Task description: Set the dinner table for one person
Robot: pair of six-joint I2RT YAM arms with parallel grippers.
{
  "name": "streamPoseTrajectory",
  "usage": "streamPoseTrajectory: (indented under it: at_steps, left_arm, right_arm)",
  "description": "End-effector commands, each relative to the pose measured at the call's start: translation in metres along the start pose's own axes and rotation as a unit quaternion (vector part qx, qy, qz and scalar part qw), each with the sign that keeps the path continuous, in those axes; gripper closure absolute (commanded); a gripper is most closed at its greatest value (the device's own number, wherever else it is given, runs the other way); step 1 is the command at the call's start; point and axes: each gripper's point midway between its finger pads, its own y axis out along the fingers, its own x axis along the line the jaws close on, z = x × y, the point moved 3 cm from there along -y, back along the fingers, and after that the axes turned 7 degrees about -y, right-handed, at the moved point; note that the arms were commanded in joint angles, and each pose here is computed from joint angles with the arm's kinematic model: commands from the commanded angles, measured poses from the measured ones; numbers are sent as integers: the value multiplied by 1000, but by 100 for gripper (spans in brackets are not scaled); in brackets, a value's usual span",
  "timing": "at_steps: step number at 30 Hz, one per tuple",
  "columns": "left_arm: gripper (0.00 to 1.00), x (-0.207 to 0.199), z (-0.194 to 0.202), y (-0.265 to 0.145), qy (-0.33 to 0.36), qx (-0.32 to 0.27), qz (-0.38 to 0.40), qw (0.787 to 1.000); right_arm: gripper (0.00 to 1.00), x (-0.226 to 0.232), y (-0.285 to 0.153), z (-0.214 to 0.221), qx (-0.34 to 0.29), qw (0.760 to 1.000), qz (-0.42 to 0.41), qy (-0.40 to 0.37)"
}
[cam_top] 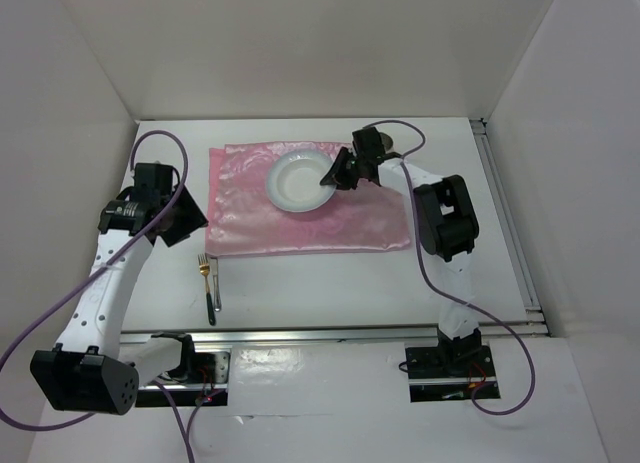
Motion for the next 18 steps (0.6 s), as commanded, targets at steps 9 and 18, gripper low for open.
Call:
streamPoseTrajectory:
  at_steps: [9,18]
  left_arm:
    - [37,2,-6,-8,-13,-20,-2,1000]
    - [32,7,-6,-5,-17,-21,-20,999]
  right_arm:
    - [100,45,1,-23,-29,996,-83,-10]
    - [44,29,7,-12,-16,999,-33,-3]
